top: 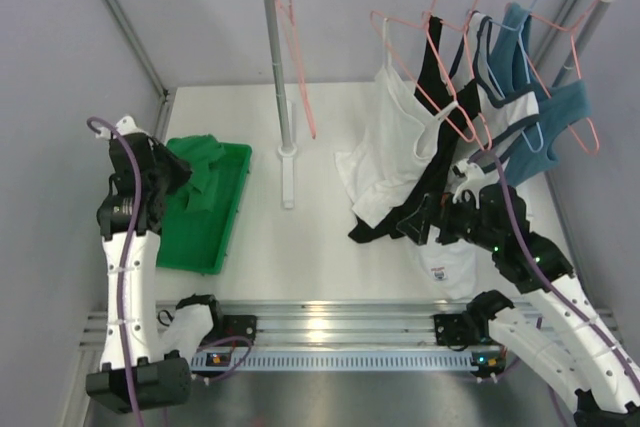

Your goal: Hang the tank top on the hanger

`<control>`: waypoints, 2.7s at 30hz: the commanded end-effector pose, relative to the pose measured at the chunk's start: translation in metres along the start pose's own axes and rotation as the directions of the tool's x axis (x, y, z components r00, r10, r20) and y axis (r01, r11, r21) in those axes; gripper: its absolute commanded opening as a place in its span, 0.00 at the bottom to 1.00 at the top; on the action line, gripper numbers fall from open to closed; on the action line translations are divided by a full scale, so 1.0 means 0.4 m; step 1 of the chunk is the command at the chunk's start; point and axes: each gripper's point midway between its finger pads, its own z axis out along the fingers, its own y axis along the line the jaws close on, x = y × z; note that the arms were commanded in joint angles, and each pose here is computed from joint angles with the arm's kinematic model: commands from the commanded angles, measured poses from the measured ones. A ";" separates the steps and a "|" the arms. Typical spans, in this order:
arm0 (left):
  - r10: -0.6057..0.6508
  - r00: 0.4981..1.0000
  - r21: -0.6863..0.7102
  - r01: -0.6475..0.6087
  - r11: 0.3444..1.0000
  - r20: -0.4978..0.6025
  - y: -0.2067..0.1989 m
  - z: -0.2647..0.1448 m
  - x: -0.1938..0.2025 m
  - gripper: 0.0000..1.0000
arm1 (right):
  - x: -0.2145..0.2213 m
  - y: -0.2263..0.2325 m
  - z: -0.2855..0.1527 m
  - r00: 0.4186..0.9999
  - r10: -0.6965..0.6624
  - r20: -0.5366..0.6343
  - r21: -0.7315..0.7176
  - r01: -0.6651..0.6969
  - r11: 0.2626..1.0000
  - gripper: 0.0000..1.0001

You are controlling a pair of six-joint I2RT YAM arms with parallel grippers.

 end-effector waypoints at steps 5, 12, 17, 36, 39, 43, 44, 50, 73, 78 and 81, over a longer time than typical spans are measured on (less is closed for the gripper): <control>0.117 0.985 0.338 -0.069 0.939 -0.124 -0.138 -0.160 0.052 0.00 | -0.085 0.022 -0.024 0.994 -0.076 0.076 0.013 0.075 0.997 1.00; 0.203 0.946 0.447 -0.071 0.892 -0.255 -0.208 -0.190 0.247 0.00 | -0.112 0.016 -0.029 0.991 -0.092 0.102 0.045 0.087 0.995 1.00; 0.250 0.934 0.509 -0.090 0.856 -0.256 -0.298 -0.199 0.376 0.00 | -0.118 0.013 -0.029 0.991 -0.084 0.100 0.060 0.078 0.995 1.00; 0.475 0.803 0.704 -0.100 0.703 -0.360 -0.565 -0.251 0.897 0.57 | -0.035 0.002 0.001 0.999 -0.025 0.023 0.050 0.024 0.998 1.00; 0.477 0.811 0.685 -0.135 0.716 -0.339 -0.529 -0.239 0.878 0.64 | -0.013 0.006 0.011 1.000 -0.029 0.001 0.049 0.029 0.998 1.00; 0.442 0.843 0.644 -0.158 0.749 -0.307 -0.476 -0.228 0.815 0.66 | 0.033 0.054 0.034 0.997 -0.060 -0.039 0.040 0.062 0.997 1.00; 0.445 0.837 0.624 -0.169 0.763 -0.318 -0.444 -0.219 0.819 0.67 | 0.033 0.052 0.039 0.997 -0.066 -0.026 0.071 0.068 0.995 1.00; 0.411 0.860 0.521 -0.211 0.827 -0.304 -0.351 -0.180 0.766 0.68 | 0.097 0.128 0.061 0.994 -0.078 -0.076 0.035 0.081 0.996 0.97; 0.382 0.832 0.387 -0.224 0.894 -0.402 -0.104 -0.145 0.818 0.64 | 0.424 0.259 0.199 0.971 -0.010 -0.241 0.139 0.044 0.989 0.70; 0.387 0.817 0.428 -0.195 0.883 -0.427 -0.133 -0.116 0.836 0.63 | 0.444 0.233 0.223 0.972 -0.016 -0.236 0.176 0.059 0.983 0.70; 0.400 0.809 0.432 -0.204 0.878 -0.431 -0.134 -0.102 0.845 0.60 | 0.463 0.227 0.236 0.969 -0.016 -0.246 0.193 0.065 0.979 0.70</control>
